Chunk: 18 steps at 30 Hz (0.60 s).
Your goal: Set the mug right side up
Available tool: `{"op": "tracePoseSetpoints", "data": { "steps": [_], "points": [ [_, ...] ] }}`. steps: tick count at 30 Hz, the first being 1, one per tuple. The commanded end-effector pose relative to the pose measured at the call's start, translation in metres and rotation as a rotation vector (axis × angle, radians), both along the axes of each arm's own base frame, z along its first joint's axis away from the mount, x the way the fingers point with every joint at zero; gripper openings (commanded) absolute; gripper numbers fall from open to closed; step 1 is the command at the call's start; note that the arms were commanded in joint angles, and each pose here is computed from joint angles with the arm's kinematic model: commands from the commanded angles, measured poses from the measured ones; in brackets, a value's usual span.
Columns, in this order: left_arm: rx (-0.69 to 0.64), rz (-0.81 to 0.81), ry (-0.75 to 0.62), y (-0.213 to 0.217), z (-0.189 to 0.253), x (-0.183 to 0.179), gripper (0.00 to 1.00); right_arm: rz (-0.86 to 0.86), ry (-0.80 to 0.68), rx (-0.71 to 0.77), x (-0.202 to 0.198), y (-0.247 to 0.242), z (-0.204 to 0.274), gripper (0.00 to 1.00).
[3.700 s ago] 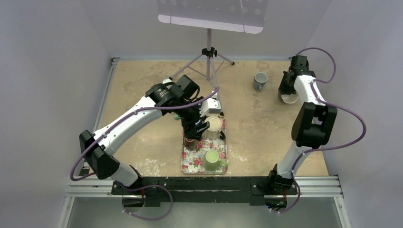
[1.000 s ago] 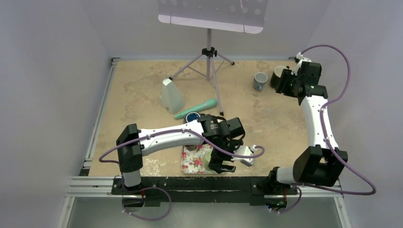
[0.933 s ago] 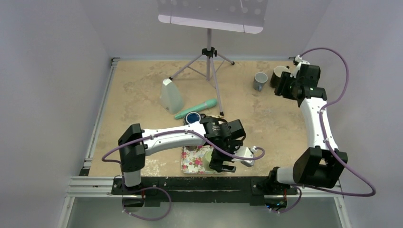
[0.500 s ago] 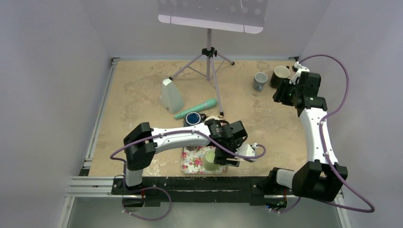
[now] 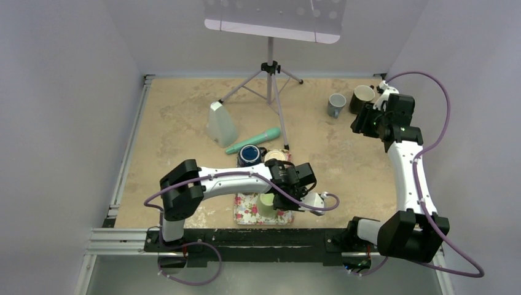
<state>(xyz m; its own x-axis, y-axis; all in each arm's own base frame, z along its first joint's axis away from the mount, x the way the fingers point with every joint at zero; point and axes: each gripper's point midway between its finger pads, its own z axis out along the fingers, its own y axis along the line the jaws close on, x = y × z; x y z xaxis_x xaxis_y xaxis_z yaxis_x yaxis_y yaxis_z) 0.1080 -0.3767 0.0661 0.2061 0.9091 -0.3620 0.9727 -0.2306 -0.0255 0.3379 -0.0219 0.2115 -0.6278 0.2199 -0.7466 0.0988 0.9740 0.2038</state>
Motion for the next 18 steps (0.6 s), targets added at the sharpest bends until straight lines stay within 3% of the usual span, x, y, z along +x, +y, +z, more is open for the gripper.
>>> {"op": "tracePoseSetpoints", "data": {
  "steps": [1, 8, 13, 14, 18],
  "points": [
    [-0.025, 0.001, 0.062, -0.002, 0.019, -0.009, 0.00, 0.027, -0.044, 0.011, 0.003, 0.006, 0.012, 0.54],
    [-0.162, 0.150, 0.174, 0.000, 0.109, 0.008, 0.00, 0.071, -0.075, 0.050, -0.003, 0.018, 0.032, 0.54],
    [-0.390, 0.378, 0.226, 0.006, 0.192, 0.062, 0.00, 0.148, -0.128, 0.129, -0.014, 0.039, 0.052, 0.56],
    [-0.436, 0.412, 0.223, 0.008, 0.207, 0.072, 0.00, 0.173, -0.152, 0.164, -0.016, 0.047, 0.058, 0.63],
    [-0.580, 0.565, 0.219, 0.014, 0.246, 0.115, 0.00, 0.309, -0.248, 0.339, -0.032, 0.086, 0.077, 0.70]
  ]
}}
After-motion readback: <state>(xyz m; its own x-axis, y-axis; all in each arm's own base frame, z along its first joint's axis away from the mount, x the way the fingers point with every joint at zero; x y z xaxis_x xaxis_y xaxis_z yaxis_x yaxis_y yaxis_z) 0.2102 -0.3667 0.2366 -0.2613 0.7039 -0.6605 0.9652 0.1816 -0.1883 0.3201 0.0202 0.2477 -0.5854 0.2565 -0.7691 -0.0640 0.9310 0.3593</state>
